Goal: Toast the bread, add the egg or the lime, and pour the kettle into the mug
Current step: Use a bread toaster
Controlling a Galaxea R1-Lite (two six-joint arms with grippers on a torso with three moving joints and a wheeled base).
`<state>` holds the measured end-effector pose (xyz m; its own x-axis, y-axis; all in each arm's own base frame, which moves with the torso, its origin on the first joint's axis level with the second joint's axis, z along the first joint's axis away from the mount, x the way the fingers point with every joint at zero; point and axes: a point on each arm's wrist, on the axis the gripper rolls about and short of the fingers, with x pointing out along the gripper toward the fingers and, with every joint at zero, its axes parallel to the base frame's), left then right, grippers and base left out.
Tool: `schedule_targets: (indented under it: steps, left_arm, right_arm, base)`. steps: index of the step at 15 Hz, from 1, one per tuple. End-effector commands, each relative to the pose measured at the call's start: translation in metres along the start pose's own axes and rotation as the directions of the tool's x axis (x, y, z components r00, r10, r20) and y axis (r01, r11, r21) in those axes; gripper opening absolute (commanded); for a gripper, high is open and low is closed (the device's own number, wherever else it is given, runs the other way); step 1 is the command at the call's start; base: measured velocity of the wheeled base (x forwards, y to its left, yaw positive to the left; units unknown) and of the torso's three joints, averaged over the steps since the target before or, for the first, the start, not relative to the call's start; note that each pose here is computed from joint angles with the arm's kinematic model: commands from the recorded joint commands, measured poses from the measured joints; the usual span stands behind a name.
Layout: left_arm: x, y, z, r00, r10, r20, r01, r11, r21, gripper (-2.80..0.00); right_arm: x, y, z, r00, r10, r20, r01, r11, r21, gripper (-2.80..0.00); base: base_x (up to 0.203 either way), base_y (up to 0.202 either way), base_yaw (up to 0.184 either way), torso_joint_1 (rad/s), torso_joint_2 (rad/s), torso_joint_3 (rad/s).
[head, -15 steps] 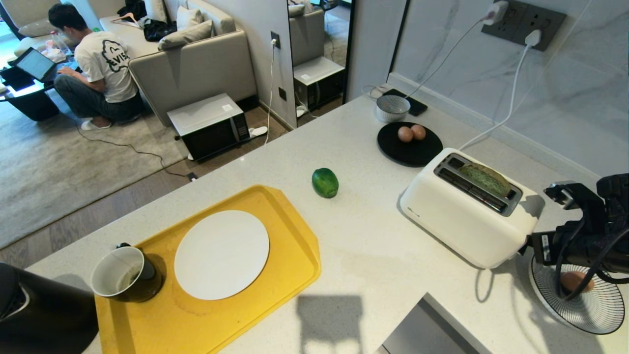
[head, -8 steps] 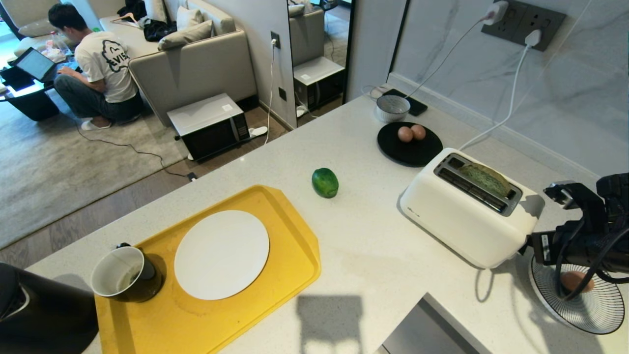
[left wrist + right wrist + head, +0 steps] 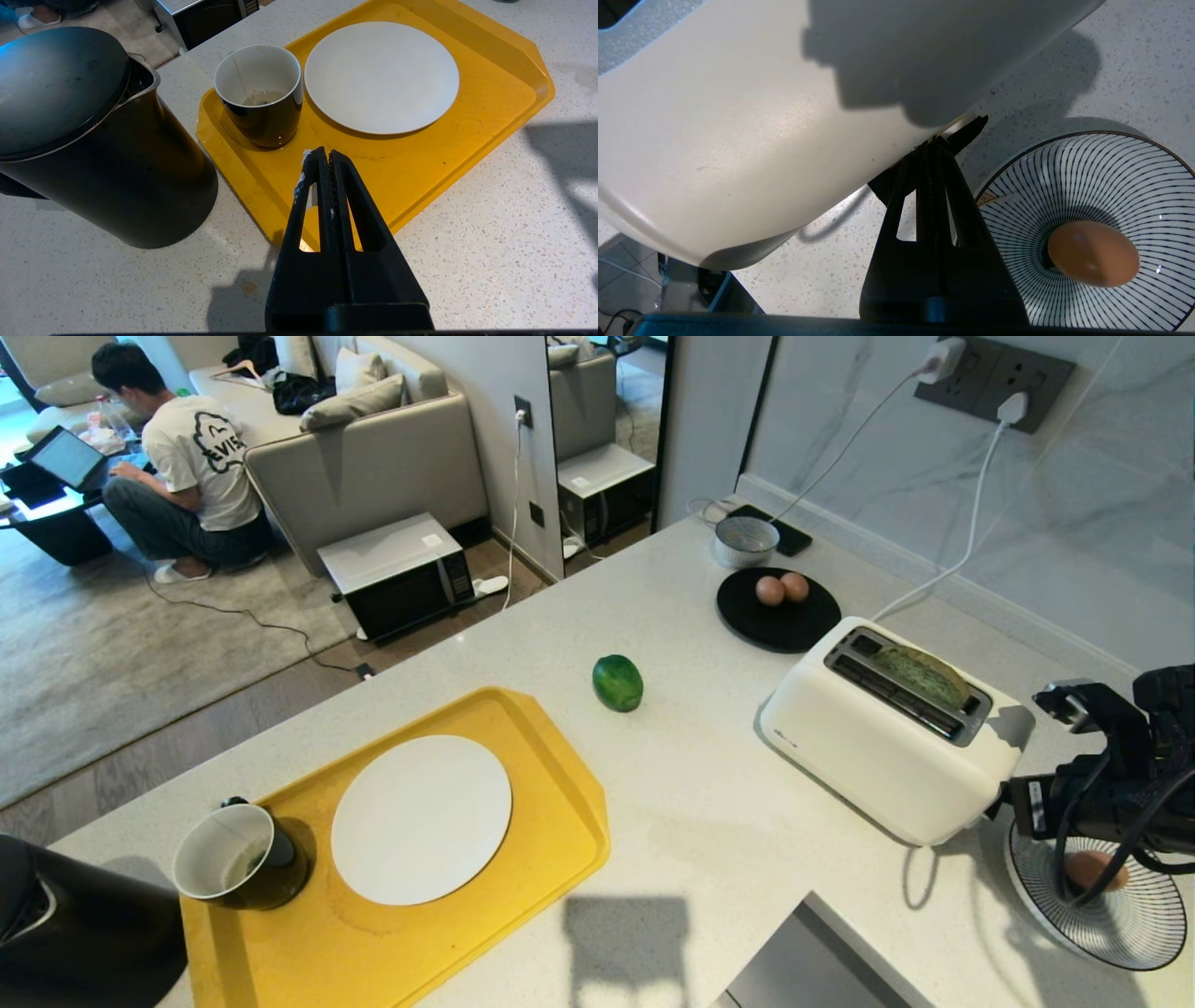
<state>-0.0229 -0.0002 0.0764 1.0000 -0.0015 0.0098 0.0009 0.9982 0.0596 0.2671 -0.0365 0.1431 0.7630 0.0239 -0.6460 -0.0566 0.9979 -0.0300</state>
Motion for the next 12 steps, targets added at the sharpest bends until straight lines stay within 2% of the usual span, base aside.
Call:
schedule_targets:
  steps: [1, 12]
  left_arm:
    - [-0.0001, 0.0, 0.0, 1.0, 0.0, 0.001, 0.0, 1.0, 0.0, -2.8]
    - [-0.0001, 0.0, 0.0, 1.0, 0.0, 0.001, 0.0, 1.0, 0.0, -2.8]
  right_arm:
    - [0.0004, -0.0001, 0.0002, 1.0, 0.0, 0.001, 0.0, 1.0, -0.001, -2.8]
    - [0.0004, -0.0006, 0.0033, 1.0, -0.001, 0.011, 0.001, 1.0, -0.003, -2.8]
  base:
    - [0.0, 0.0, 0.0, 0.0, 0.0, 0.0]
    - [0.0, 0.0, 0.0, 0.0, 0.0, 0.0]
